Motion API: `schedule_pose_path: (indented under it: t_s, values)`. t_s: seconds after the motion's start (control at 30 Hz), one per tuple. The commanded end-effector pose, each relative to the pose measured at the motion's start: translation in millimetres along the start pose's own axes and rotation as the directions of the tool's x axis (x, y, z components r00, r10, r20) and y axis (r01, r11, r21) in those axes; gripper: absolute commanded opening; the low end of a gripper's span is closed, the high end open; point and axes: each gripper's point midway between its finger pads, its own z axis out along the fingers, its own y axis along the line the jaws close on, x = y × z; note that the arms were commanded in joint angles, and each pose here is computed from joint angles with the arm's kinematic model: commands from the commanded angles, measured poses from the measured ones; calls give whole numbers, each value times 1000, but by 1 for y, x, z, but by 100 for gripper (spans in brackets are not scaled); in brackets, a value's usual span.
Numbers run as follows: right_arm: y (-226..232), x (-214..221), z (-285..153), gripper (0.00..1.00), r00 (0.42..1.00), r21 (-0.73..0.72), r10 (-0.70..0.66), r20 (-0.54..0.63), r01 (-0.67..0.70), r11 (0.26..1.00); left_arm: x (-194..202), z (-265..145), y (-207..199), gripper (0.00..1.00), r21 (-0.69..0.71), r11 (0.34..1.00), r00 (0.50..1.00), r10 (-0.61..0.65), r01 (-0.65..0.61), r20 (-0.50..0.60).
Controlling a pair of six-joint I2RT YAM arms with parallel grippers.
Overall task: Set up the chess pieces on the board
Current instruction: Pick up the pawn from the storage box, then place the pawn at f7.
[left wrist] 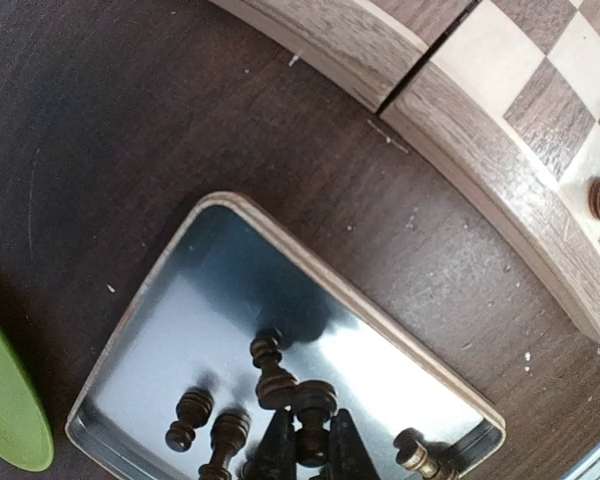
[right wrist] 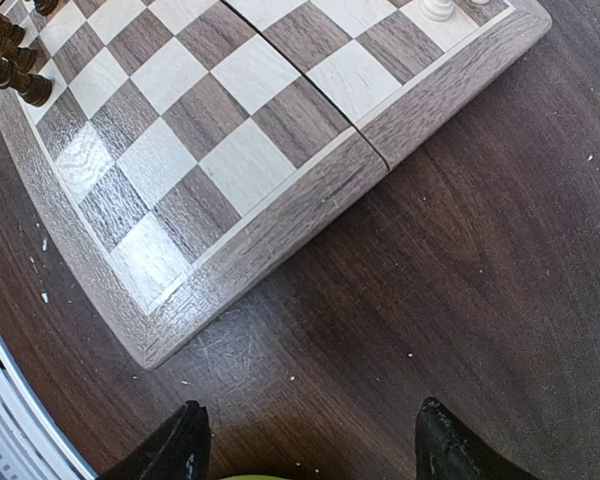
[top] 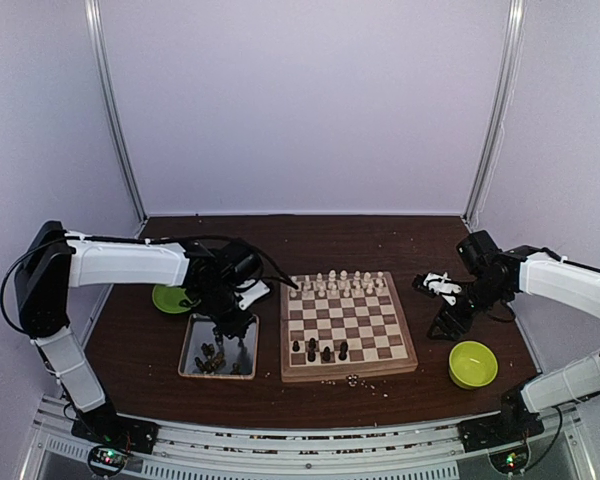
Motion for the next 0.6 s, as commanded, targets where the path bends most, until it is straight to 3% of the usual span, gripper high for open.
schedule_pose_path:
  t_s: [0.0, 0.37, 0.57]
  values:
    - [0, -7, -5, 70, 1000, 5, -18, 13, 18, 1000, -11, -17, -5, 0, 39, 999, 996, 3, -7, 94]
    - [1, -8, -5, 71, 1000, -8, -16, 21, 16, 1000, -27, -46, -9, 0, 74, 997, 978, -18, 3, 206]
    - [3, -9, -4, 71, 1000, -20, -14, 18, 14, 1000, -18, -51, -5, 0, 55, 997, 983, -65, 56, 174]
